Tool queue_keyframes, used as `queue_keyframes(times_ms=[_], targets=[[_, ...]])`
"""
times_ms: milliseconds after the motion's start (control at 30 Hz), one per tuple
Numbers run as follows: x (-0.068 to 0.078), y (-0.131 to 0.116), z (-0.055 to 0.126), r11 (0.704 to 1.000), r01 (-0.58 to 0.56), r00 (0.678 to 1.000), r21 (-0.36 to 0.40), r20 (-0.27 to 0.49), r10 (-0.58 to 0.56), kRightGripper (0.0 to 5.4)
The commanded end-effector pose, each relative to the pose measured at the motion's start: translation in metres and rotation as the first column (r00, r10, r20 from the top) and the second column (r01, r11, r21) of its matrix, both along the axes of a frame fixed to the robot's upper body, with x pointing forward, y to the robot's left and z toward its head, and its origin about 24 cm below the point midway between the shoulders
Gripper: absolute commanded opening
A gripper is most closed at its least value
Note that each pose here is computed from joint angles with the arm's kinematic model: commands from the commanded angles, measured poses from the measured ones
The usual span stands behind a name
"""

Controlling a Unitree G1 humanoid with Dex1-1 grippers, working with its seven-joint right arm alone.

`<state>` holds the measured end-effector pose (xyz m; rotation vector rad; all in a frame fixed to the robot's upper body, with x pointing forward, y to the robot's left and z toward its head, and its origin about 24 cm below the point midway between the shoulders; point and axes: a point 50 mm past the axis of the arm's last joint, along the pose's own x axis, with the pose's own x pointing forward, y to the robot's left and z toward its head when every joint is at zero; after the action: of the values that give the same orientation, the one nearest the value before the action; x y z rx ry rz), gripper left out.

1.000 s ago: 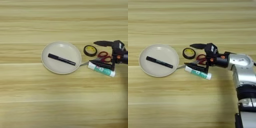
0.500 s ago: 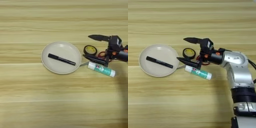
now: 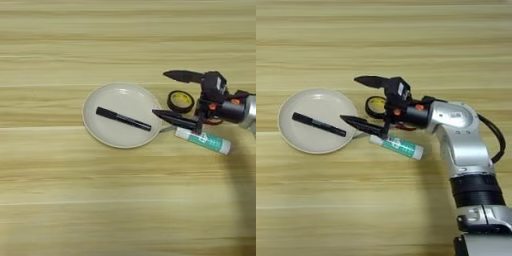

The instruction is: Move the objects on the table

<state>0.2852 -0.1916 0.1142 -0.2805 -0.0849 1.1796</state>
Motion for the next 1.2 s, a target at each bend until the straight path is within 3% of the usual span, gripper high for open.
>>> queue_keyframes(times_ms=[33, 733, 1200], targets=[[0.009, 0.011, 0.033, 1.000, 0.011, 0.991, -0.003, 0.135, -0.011, 5.39], [0.023, 0.043, 0.021, 0.999, 0.018, 0.996, 0.050, 0.091, -0.022, 5.39], [0.027, 0.052, -0.004, 0.998, -0.008, 0.997, -0.058, 0.080, 0.013, 5.39]])
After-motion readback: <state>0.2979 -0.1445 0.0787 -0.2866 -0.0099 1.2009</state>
